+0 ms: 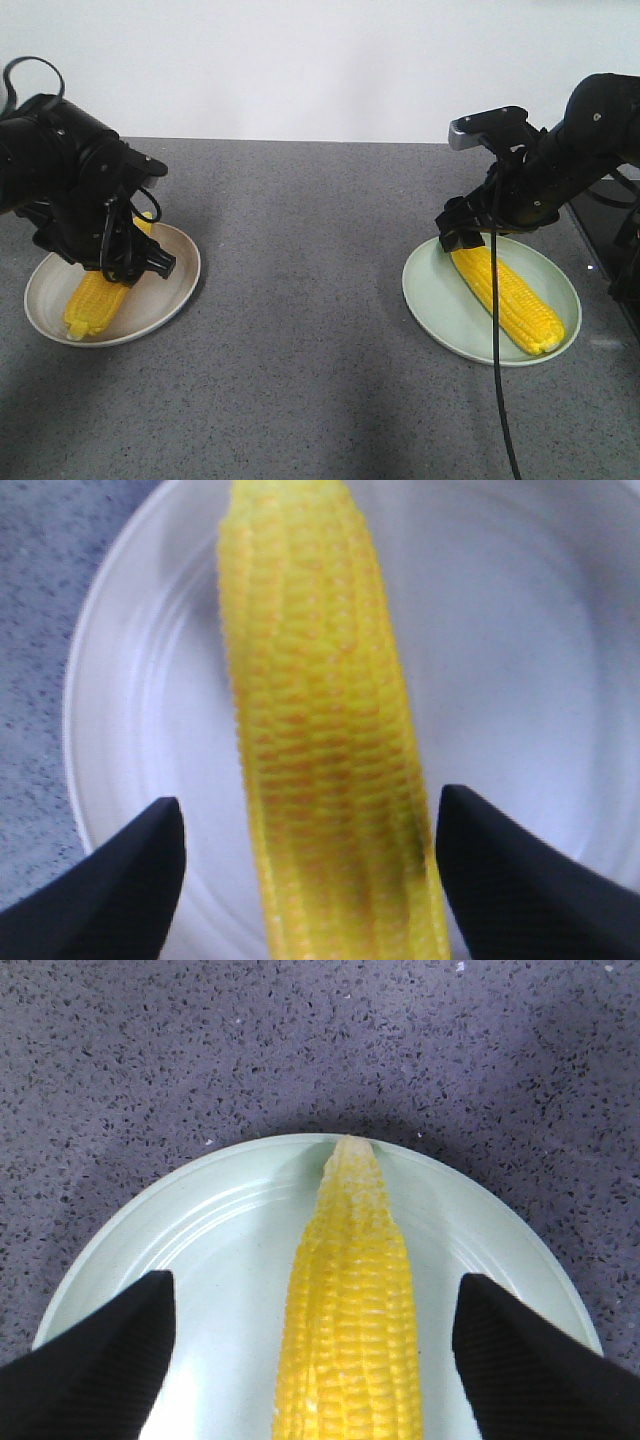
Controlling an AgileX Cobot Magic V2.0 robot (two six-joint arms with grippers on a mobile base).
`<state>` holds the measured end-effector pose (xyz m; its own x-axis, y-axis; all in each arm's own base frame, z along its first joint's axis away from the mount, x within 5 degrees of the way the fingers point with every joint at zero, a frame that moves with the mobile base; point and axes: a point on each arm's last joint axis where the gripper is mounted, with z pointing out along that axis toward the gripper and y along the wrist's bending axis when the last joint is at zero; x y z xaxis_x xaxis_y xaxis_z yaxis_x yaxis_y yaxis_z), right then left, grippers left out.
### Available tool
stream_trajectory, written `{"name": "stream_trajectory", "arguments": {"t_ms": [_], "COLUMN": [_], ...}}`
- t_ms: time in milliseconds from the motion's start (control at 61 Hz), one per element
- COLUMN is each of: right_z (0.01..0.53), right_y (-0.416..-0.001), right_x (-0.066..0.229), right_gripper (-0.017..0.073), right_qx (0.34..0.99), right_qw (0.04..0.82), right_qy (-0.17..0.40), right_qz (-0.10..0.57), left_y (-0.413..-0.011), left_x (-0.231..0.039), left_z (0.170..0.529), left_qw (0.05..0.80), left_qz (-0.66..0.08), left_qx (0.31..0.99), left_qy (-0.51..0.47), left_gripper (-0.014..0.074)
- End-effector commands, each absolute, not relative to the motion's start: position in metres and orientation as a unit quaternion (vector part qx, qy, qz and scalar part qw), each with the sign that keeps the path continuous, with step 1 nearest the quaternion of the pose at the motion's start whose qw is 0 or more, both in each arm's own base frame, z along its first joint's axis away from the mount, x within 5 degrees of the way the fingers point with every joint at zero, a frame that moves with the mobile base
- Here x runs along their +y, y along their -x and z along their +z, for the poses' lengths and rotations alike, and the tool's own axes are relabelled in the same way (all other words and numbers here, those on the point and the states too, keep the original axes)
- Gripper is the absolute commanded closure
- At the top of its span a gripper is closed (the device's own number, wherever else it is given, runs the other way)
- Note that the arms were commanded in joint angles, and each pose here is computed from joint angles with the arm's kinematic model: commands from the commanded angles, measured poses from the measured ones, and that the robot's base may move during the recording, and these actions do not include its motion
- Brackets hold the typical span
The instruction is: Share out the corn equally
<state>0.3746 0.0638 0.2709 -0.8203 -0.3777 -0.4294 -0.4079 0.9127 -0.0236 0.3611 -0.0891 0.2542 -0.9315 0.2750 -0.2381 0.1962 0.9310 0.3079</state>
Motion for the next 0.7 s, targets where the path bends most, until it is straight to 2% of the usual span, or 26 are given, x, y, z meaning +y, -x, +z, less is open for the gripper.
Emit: {"name": "stream_trajectory", "arguments": {"t_ms": [0, 131, 229, 328, 393, 508, 590, 688], "right_z": [0.301, 0.324, 0.346, 0.371, 0.387, 0.41, 0.41, 0.401], "right_y": [-0.374, -0.363, -0.35, -0.333, -0.32, -0.294, -0.273, -0.243], "right_x": [0.061, 0.06, 0.059, 0.058, 0.059, 0.061, 0.063, 0.06], "right_gripper": [-0.0001, 0.0021, 0.0085, 0.022, 0.0346, 0.0578, 0.057, 0.0568], "right_qx": [0.939, 0.931, 0.92, 0.905, 0.893, 0.866, 0.85, 0.831], "right_qw": [0.278, 0.31, 0.34, 0.376, 0.4, 0.445, 0.469, 0.499], "right_qy": [0.199, 0.193, 0.192, 0.195, 0.199, 0.216, 0.221, 0.22], "right_qz": [0.03, 0.033, 0.033, 0.04, 0.053, 0.075, 0.098, 0.108], "left_y": [-0.354, -0.343, -0.334, -0.321, -0.312, -0.294, -0.281, -0.264], "left_x": [-0.085, -0.082, -0.08, -0.08, -0.081, -0.084, -0.084, -0.083], "left_z": [0.302, 0.328, 0.347, 0.367, 0.38, 0.401, 0.408, 0.399], "left_qw": [0.231, 0.277, 0.309, 0.346, 0.369, 0.405, 0.433, 0.444], "left_qz": [0.131, 0.121, 0.105, 0.075, 0.044, -0.009, -0.033, -0.054], "left_qx": [0.958, 0.947, 0.94, 0.931, 0.925, 0.911, 0.895, 0.887], "left_qy": [-0.11, -0.107, -0.101, -0.092, -0.083, -0.084, -0.099, -0.116], "left_gripper": [0.0076, 0.0076, 0.0077, 0.0092, 0.0123, 0.0235, 0.0337, 0.0491]}}
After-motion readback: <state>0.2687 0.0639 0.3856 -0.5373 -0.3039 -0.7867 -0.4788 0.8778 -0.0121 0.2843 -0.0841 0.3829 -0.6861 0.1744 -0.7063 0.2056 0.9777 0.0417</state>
